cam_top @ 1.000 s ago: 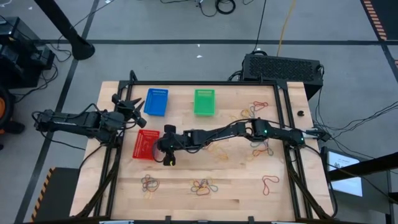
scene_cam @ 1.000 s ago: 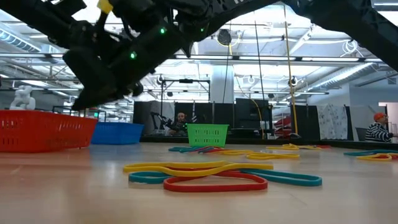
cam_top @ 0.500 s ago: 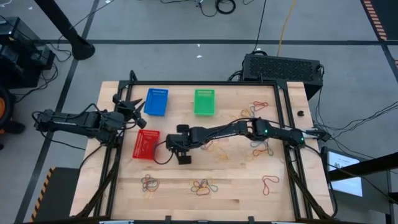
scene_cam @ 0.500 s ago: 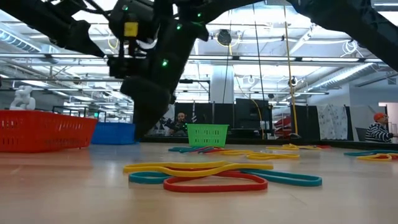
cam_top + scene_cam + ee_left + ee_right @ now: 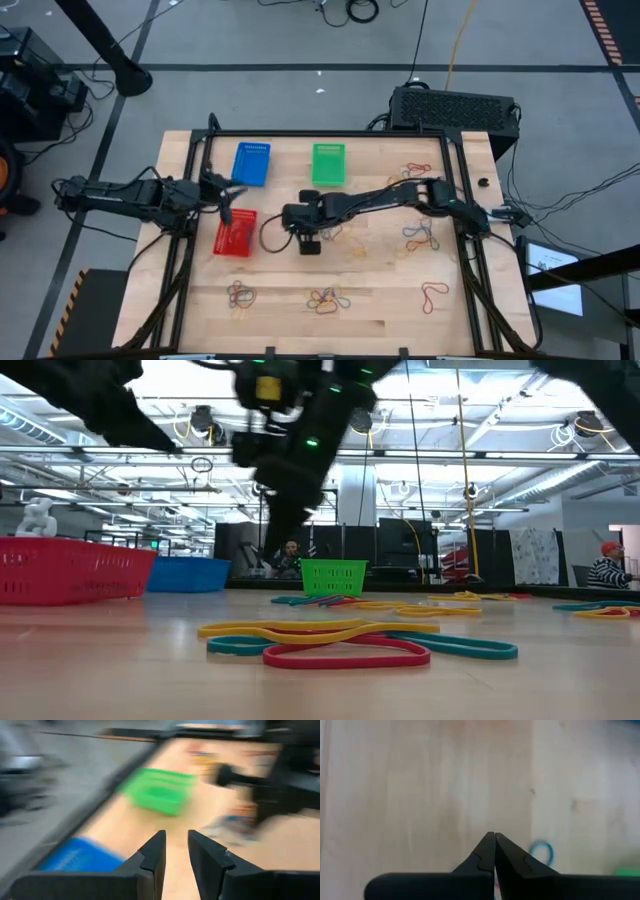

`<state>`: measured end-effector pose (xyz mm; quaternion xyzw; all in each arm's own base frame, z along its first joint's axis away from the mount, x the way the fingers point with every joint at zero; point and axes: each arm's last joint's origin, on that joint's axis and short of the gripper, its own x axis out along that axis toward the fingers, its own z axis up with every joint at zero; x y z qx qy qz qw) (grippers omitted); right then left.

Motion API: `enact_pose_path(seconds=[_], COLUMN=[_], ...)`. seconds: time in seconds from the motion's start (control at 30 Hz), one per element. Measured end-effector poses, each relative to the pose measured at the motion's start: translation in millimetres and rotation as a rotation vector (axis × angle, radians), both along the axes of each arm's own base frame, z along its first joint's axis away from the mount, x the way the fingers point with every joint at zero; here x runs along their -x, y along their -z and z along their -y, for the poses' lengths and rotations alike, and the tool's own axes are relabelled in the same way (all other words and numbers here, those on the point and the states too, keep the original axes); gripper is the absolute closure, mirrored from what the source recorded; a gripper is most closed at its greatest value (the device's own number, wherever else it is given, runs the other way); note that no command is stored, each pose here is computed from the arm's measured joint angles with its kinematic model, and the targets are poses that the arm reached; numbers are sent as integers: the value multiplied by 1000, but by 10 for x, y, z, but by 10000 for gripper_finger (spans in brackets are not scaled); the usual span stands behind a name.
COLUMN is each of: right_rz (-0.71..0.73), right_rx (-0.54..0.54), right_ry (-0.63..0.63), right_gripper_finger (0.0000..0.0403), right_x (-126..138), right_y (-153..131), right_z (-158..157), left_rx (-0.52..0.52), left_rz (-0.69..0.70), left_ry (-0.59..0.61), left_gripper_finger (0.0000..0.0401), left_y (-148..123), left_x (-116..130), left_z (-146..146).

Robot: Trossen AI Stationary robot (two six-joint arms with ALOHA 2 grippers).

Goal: Sort rubber bands into baskets
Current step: Put the blue rubber band into the red basket

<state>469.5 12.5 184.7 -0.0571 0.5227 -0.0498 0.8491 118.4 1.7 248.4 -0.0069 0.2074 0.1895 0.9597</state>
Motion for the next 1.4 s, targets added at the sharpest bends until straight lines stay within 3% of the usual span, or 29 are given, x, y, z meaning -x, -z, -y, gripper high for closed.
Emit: enact_pose_path(seconds=[0.13,0.4,0.53,0.97,1.2,1.4], right_rz=[199,315,300,250,197,188], right_rx=[-31,-101,-103,-89,-94,-133], right_ry=[74,189,230,208,223,199], right_gripper_finger=[402,402,380,262,250,273], right_x=[275,653,682,714,756,758], right_y=[35,397,474,499,534,538], right_z=[180,286,361,376,370,356], left_rx=[86,39,7,-30,-29,-30], left_rz=[14,-118,-180,-164,-167,-167], left_ry=[156,190,207,227,226,226], left_gripper_finger=[311,311,311,311,311,311], left_y=[0,158,230,226,228,228], left_x=[-110,-354,-424,-489,-487,-487], left_z=[58,84,91,97,97,96])
